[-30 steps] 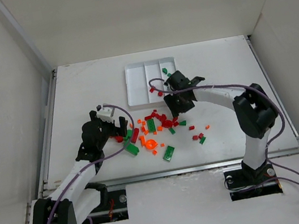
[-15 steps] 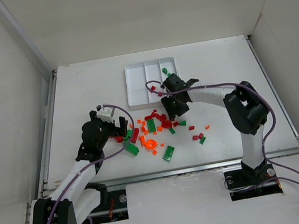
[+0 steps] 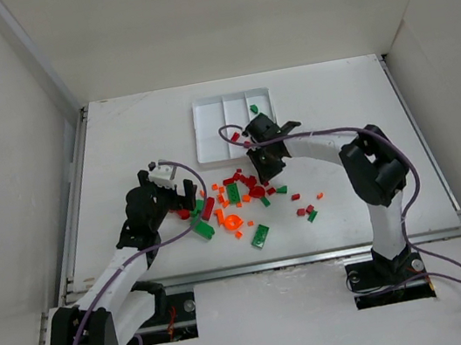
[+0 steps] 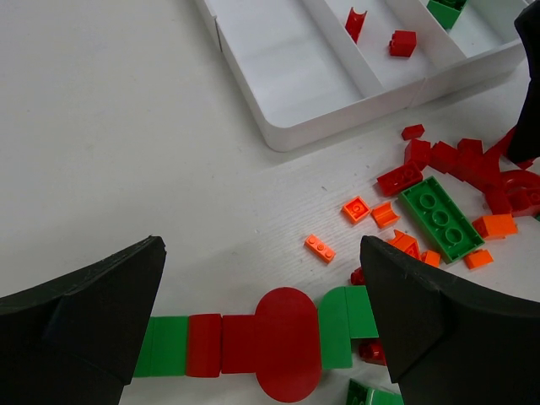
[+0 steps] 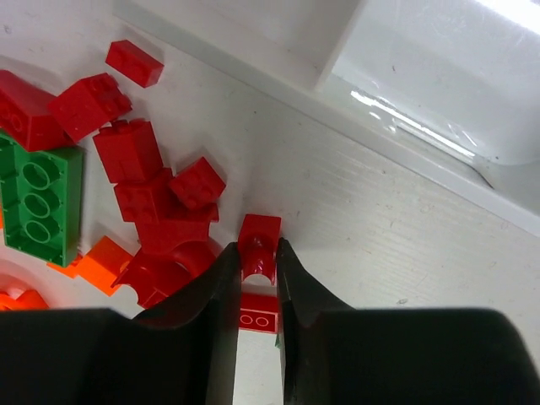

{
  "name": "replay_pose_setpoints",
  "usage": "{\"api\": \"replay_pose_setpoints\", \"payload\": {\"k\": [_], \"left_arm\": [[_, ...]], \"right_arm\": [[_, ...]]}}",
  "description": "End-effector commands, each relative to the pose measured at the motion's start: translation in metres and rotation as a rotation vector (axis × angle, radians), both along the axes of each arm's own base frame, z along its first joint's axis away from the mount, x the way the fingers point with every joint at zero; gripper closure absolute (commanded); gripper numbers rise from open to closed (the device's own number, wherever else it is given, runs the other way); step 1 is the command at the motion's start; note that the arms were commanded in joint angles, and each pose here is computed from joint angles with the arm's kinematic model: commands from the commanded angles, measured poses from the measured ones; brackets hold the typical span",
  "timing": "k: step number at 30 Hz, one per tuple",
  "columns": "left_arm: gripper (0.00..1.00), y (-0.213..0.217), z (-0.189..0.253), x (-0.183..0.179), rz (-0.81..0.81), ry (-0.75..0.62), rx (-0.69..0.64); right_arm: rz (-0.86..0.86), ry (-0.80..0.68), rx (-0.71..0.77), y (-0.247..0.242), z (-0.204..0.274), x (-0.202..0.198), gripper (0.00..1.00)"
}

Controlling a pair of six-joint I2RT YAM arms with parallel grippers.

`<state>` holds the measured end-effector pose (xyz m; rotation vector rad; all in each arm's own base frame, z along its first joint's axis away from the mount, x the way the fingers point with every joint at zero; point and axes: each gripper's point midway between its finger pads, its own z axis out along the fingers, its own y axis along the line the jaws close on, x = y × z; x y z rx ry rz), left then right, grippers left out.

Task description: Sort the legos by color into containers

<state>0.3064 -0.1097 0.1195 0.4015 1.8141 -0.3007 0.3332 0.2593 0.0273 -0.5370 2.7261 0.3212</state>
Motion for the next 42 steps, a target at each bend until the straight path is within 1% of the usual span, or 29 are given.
{"api": "replay_pose_setpoints", "payload": {"k": [1, 2, 4, 5, 6, 8, 9, 11, 12, 13, 15, 16, 17, 19, 20, 21, 22, 23, 25, 29, 30, 31, 33, 34, 36, 37, 39, 41, 42], "left_arm": [[0.00, -0.004, 0.006, -0.001, -0.015, -0.027, -0.021], [0.00, -0.004, 0.006, 0.000, -0.017, -0.031, -0.013], [0.00, -0.004, 0.006, 0.000, -0.017, -0.031, -0.013], [0.00, -0.004, 0.006, 0.000, -0.017, -0.031, -0.013], [0.00, -0.004, 0.006, 0.000, -0.017, -0.031, -0.013], [0.00, -0.004, 0.006, 0.000, -0.017, -0.031, -0.013], [0.00, -0.004, 0.006, 0.000, -0.017, -0.031, -0.013], [0.00, -0.005, 0.006, -0.001, -0.026, -0.030, -0.016], [0.00, -0.005, 0.006, -0.001, -0.026, -0.030, -0.016], [0.00, -0.005, 0.006, -0.001, -0.026, -0.030, -0.016], [0.00, -0.005, 0.011, 0.001, -0.029, -0.044, -0.009], [0.00, -0.005, 0.011, 0.001, -0.029, -0.044, -0.009], [0.00, -0.005, 0.011, 0.001, -0.031, -0.048, -0.001], [0.00, -0.003, 0.013, 0.002, -0.022, -0.057, -0.001], [0.00, -0.003, 0.013, 0.002, -0.022, -0.057, -0.001], [0.00, -0.003, 0.013, 0.002, -0.022, -0.057, -0.001], [0.00, -0.003, 0.013, 0.002, -0.022, -0.057, -0.001], [0.00, -0.003, 0.013, 0.002, -0.022, -0.057, -0.001], [0.00, -0.003, 0.013, 0.002, -0.022, -0.057, -0.001], [0.00, -0.003, 0.013, 0.002, -0.022, -0.057, -0.001], [0.00, -0.003, 0.013, 0.002, -0.022, -0.057, -0.001], [0.00, -0.003, 0.013, 0.002, -0.022, -0.057, -0.001], [0.00, -0.003, 0.011, -0.001, -0.022, -0.056, 0.000], [0.00, -0.003, 0.011, -0.001, -0.022, -0.056, 0.000], [0.00, -0.003, 0.011, -0.001, -0.022, -0.056, 0.000], [0.00, -0.003, 0.011, -0.001, -0.022, -0.056, 0.000], [0.00, -0.003, 0.011, -0.001, -0.022, -0.056, 0.000], [0.00, -0.003, 0.009, 0.000, -0.022, -0.058, -0.001], [0.00, -0.003, 0.009, 0.000, -0.022, -0.058, -0.001]], "right_arm": [[0.012, -0.038, 0.015, 0.011, 0.011, 0.011, 1.00], [0.002, -0.054, 0.001, 0.009, 0.015, 0.015, 1.00], [0.005, -0.118, 0.027, 0.012, 0.041, 0.023, 1.00], [0.004, -0.166, 0.061, 0.017, 0.055, 0.031, 1.00], [0.011, -0.235, 0.103, 0.021, 0.080, 0.037, 1.00], [-0.005, -0.327, 0.143, 0.026, 0.104, 0.051, 1.00], [-0.027, -0.400, 0.162, 0.030, 0.122, 0.067, 1.00], [-0.049, -0.432, 0.149, 0.034, 0.126, 0.083, 1.00], [-0.070, -0.422, 0.101, 0.030, 0.121, 0.089, 1.00], [-0.077, -0.435, 0.078, 0.037, 0.119, 0.107, 0.99], [-0.124, -0.455, 0.002, 0.031, 0.112, 0.125, 0.96], [-0.148, -0.477, -0.003, 0.029, 0.121, 0.139, 0.96], [-0.150, -0.459, -0.029, 0.031, 0.106, 0.145, 0.96], [-0.171, -0.466, -0.028, 0.027, 0.106, 0.158, 0.84], [-0.174, -0.482, -0.016, 0.030, 0.113, 0.163, 0.75], [-0.161, -0.479, -0.015, 0.033, 0.110, 0.164, 0.56], [-0.162, -0.486, -0.009, 0.033, 0.114, 0.166, 0.46], [-0.170, -0.479, -0.017, 0.028, 0.113, 0.167, 0.39], [-0.164, -0.499, -0.009, 0.028, 0.123, 0.169, 0.28], [-0.140, -0.531, 0.025, 0.026, 0.155, 0.159, 0.22], [-0.123, -0.517, 0.016, 0.022, 0.152, 0.151, 0.22], [-0.121, -0.534, 0.040, 0.019, 0.170, 0.142, 0.22], [-0.077, -0.514, 0.042, 0.013, 0.170, 0.125, 0.22], [-0.050, -0.476, 0.027, 0.004, 0.158, 0.104, 0.22], [0.022, -0.407, 0.017, -0.003, 0.139, 0.077, 0.22], [0.039, -0.327, -0.019, -0.015, 0.108, 0.055, 0.22], [0.067, -0.271, -0.035, -0.026, 0.095, 0.031, 0.25], [0.098, -0.182, -0.033, -0.035, 0.072, 0.000, 0.27], [0.132, -0.164, -0.035, -0.038, 0.066, -0.008, 0.27]]}}
